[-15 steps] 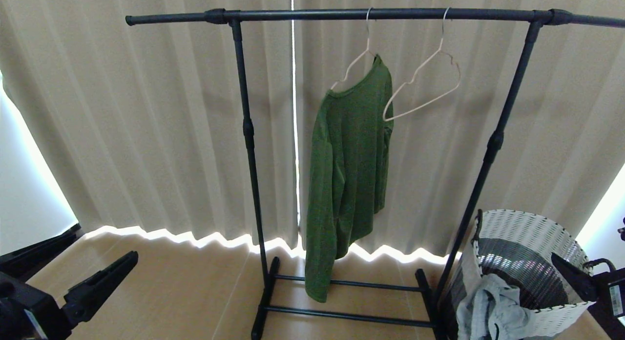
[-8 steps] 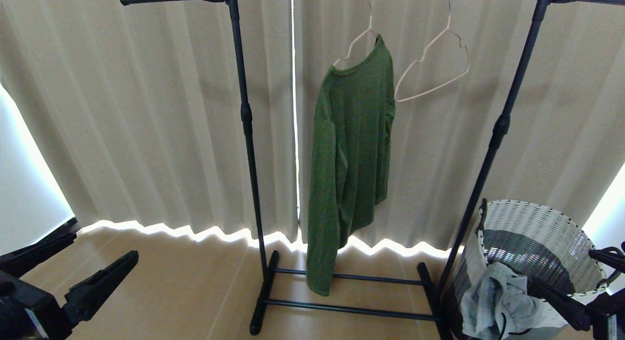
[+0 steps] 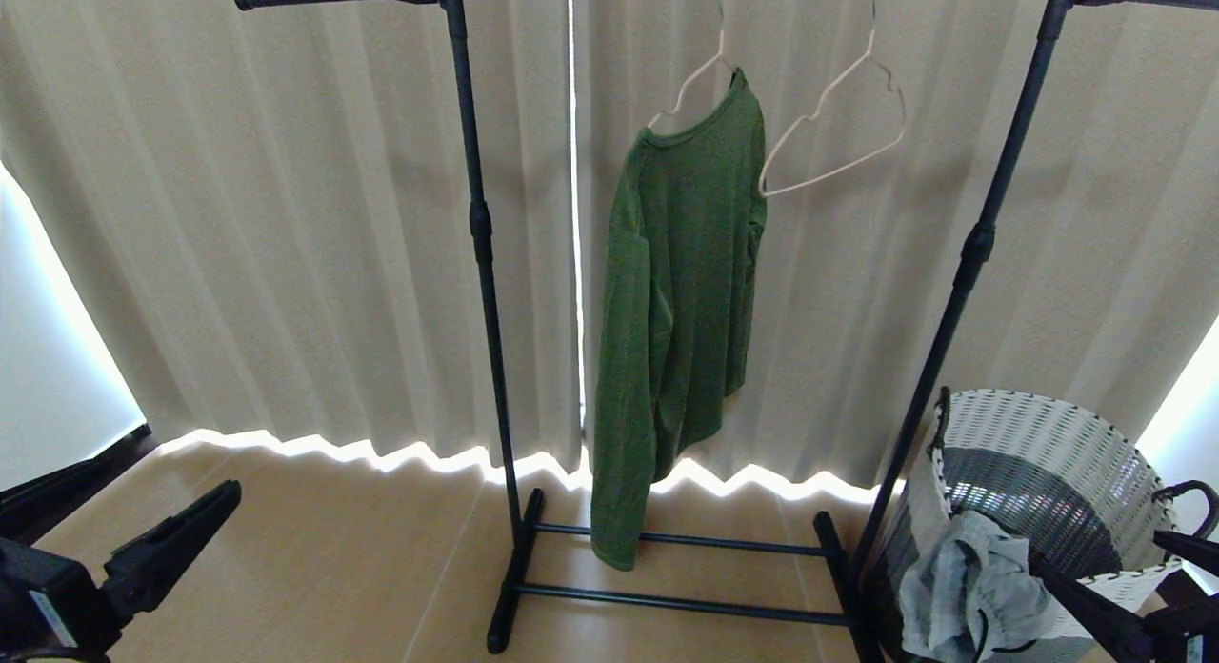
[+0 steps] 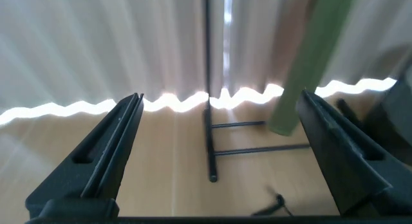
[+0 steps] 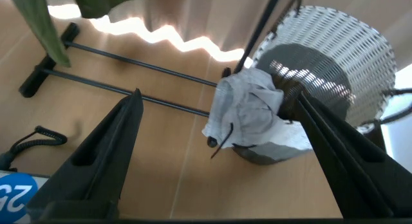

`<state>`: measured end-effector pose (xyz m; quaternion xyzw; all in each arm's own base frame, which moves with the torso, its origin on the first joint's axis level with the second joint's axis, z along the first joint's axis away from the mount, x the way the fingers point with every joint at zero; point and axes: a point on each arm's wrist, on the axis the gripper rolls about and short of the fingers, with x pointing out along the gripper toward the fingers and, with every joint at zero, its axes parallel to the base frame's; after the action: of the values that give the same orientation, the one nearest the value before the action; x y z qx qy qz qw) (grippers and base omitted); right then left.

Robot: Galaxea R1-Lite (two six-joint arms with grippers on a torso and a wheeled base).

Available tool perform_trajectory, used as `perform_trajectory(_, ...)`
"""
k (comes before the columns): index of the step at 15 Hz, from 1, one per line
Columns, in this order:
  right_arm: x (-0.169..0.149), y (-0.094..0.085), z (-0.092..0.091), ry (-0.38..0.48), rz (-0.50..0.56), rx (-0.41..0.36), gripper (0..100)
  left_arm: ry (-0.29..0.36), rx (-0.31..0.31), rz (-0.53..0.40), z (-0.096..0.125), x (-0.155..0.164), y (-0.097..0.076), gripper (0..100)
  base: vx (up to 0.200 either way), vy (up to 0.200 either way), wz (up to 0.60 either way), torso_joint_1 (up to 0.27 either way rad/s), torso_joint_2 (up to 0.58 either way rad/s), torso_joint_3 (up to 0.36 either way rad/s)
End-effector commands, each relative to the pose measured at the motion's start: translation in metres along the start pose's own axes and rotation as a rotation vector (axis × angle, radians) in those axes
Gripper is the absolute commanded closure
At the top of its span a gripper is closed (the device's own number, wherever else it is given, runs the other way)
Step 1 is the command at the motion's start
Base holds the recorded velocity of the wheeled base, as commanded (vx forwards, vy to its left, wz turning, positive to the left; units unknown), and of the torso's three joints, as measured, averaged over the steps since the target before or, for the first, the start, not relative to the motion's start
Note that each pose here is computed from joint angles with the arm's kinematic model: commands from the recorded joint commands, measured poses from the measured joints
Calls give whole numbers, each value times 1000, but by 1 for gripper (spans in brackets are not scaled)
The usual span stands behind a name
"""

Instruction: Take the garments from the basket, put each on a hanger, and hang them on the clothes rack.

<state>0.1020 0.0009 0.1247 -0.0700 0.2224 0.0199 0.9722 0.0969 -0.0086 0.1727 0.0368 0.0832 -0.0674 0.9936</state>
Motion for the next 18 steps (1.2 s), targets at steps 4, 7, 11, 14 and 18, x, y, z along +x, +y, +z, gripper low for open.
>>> perform_trajectory(4,-2,-1,-5,11,-27,6,0,-30,-2,33,-1,-6,3,0,0,0,0,0,0,0)
perform_trajectory(7,-2,-1,-5,11,-27,6,0,-24,3,20,-2,-6,2,0,0,0,0,0,0,0)
perform_trajectory(11,-2,-1,-6,14,-27,6,0,-27,6,10,-2,-6,2,0,0,0,0,0,0,0)
perform_trajectory(14,-3,-1,-6,9,-27,6,0,-18,7,6,-5,-6,1,0,0,-200,0,1,-1,2)
perform_trajectory(18,-3,-1,-6,6,-28,6,0,-19,9,6,-5,-7,1,0,0,-200,0,0,4,5)
